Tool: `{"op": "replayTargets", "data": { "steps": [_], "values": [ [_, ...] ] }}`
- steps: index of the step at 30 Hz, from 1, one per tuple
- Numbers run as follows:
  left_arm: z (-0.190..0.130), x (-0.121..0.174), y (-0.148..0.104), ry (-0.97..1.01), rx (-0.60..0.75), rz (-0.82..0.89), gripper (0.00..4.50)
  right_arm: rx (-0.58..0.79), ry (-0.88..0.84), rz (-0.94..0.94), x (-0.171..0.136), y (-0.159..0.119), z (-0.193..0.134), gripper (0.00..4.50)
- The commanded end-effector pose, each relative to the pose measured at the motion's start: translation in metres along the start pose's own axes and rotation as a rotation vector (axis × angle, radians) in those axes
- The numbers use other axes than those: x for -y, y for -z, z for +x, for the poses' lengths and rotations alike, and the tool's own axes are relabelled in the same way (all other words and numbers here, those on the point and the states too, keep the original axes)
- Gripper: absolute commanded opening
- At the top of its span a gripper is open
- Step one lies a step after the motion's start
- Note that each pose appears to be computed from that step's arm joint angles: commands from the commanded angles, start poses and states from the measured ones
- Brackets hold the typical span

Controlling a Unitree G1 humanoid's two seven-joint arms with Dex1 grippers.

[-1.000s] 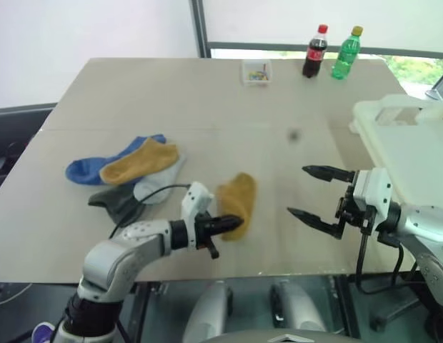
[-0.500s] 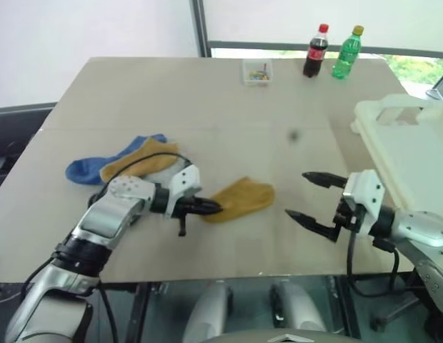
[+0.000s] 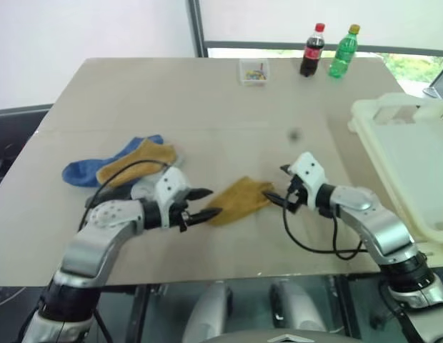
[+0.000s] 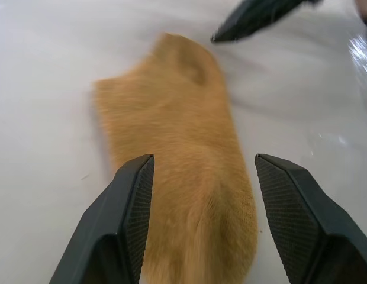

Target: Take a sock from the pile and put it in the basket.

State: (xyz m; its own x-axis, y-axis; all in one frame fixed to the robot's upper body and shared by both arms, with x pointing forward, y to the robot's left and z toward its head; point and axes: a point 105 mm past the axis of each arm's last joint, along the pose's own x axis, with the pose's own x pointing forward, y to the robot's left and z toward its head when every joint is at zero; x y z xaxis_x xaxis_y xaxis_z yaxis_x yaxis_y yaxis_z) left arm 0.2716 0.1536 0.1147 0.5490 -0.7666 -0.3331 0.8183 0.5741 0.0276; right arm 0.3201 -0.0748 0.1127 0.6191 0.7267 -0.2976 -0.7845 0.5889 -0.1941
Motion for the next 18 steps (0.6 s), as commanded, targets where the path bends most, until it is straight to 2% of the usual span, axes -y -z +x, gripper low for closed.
{"op": "replayTargets", "data": {
  "steps": [1,5,7,8,10,14,15,18],
  "values": [
    [-0.009,0.007,0.007,-0.186,0.006,-0.136,2.87,0.009,-0.051,-0.038,-0.003,-0.006,0.011,4.50],
    [-0.008,0.009,0.027,-0.321,-0.060,-0.233,2.87,-0.017,-0.081,-0.043,-0.002,0.000,0.021,4.50],
    [-0.006,0.008,0.035,-0.358,-0.088,-0.270,2.90,-0.025,-0.088,-0.059,-0.001,0.002,0.025,3.99],
    [-0.004,0.008,0.039,-0.372,-0.103,-0.280,2.63,-0.028,-0.093,-0.066,-0.001,0.003,0.026,3.78],
    [0.001,0.013,0.045,-0.351,-0.127,-0.295,1.97,-0.036,-0.105,-0.065,-0.003,0.005,0.029,2.81],
    [0.012,0.010,0.042,-0.326,-0.106,-0.297,0.00,-0.043,-0.087,-0.060,-0.001,0.005,0.023,0.69],
    [0.013,0.007,0.039,-0.317,-0.096,-0.285,0.00,-0.045,-0.071,-0.051,0.000,0.005,0.018,0.16],
    [0.015,0.000,0.028,-0.273,-0.051,-0.260,0.00,-0.055,-0.026,-0.025,0.002,0.006,0.001,0.07]
  ]
}}
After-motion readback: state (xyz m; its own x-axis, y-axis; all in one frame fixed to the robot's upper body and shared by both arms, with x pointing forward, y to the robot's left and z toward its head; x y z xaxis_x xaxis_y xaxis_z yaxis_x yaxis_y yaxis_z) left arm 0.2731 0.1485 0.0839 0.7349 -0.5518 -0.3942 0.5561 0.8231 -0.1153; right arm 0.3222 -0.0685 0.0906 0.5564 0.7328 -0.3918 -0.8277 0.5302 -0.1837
